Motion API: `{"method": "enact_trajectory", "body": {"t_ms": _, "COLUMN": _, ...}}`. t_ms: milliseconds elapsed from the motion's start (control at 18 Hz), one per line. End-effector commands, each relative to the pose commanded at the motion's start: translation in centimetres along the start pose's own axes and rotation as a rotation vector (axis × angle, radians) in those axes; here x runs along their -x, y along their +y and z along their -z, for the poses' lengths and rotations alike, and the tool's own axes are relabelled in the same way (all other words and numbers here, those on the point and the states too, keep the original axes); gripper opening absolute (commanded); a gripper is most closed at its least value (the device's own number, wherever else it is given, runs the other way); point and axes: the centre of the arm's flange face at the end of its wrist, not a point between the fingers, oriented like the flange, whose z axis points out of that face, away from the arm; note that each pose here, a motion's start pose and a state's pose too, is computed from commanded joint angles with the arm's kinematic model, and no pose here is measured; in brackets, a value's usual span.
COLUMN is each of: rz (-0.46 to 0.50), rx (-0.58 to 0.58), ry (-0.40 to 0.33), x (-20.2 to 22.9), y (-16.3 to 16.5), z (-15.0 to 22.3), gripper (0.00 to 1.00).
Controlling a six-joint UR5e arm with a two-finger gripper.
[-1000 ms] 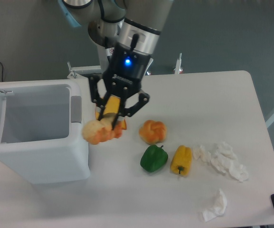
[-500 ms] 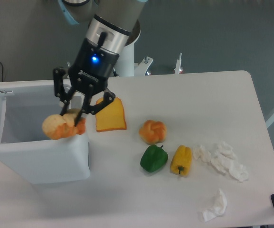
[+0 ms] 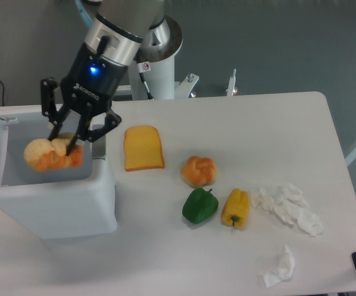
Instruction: Place the square bread in the trash can
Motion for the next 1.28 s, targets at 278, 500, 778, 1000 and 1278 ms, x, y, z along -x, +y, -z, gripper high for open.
{"method": "enact_trajectory", "body": {"t_ms": 278, "rz": 0.014, "rx": 0.02, "ry": 0.009, "x": -0.3, "y": 1.6, "z": -0.6, "gripper": 0.42}}
{"method": "enact_trajectory", "body": {"t_ms": 500, "rz": 0.011, "rx": 0.025, "ry": 0.016, "x": -0.7, "y": 1.7, "z": -0.9, "gripper": 0.49}}
{"method": "enact_trajectory", "body": {"t_ms": 778, "rz": 0.006, "rx": 0.029, "ry": 0.015, "x": -0.7, "y": 1.8, "z": -1.1, "gripper": 0.6}}
{"method": "enact_trajectory", "body": {"t_ms": 1000, "rz": 0.003, "rx": 0.029, "ry": 0.013, "x": -0.7, "y": 1.7, "z": -1.1, "gripper": 0.61}}
{"method": "enact_trajectory", "body": {"t_ms": 1278, "rz": 0.003, "rx": 0.03, "ry": 0.014, "x": -0.5, "y": 1.8, "z": -1.2, "gripper": 0.68}}
